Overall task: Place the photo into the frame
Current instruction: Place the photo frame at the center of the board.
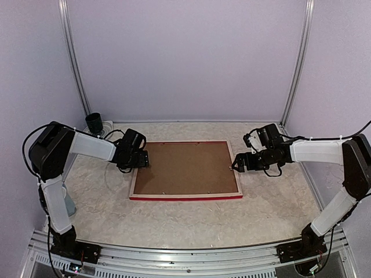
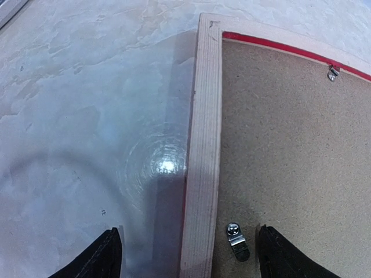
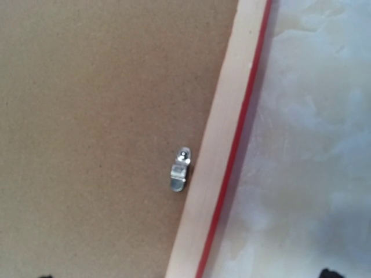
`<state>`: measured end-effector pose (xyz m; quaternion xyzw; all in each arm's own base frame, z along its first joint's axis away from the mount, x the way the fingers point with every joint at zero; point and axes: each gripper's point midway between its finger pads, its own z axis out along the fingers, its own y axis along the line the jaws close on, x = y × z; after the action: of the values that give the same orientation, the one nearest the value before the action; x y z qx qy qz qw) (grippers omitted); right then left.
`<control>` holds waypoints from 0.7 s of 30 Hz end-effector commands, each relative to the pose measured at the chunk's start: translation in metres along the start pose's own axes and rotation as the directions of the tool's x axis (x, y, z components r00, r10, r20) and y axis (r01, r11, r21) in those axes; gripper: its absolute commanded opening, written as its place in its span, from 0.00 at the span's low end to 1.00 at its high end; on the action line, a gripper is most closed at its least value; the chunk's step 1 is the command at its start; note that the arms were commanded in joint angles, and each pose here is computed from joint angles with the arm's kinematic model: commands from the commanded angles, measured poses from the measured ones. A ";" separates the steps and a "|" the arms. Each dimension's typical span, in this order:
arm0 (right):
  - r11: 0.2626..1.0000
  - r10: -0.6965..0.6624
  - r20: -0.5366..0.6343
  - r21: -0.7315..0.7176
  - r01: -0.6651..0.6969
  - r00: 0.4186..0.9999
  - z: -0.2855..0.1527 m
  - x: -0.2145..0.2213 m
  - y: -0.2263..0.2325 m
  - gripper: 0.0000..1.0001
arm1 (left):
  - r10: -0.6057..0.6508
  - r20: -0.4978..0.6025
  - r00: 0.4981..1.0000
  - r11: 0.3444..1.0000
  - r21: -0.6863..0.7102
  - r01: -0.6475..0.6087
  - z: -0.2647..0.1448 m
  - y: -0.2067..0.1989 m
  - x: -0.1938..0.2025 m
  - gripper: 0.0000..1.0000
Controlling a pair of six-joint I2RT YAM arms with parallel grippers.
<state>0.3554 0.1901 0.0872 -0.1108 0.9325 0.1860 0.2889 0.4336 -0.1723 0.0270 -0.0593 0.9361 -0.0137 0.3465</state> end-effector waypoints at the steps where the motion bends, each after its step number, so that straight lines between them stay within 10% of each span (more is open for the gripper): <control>1: 1.000 -0.007 0.033 -0.006 0.007 0.999 -0.001 -0.013 0.005 0.99 | 0.019 -0.071 0.997 0.999 -0.043 -0.022 0.010 0.022 0.024 0.78; 21: 1.000 -0.001 0.034 -0.015 0.002 0.999 -0.001 -0.014 0.007 0.99 | 0.001 -0.085 0.996 1.000 -0.026 -0.003 0.016 0.030 0.030 0.55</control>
<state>0.3555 0.1903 0.0874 -0.1099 0.9326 0.1867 0.2887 0.4414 -0.1676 0.0257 -0.0695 0.9305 -0.0415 0.3572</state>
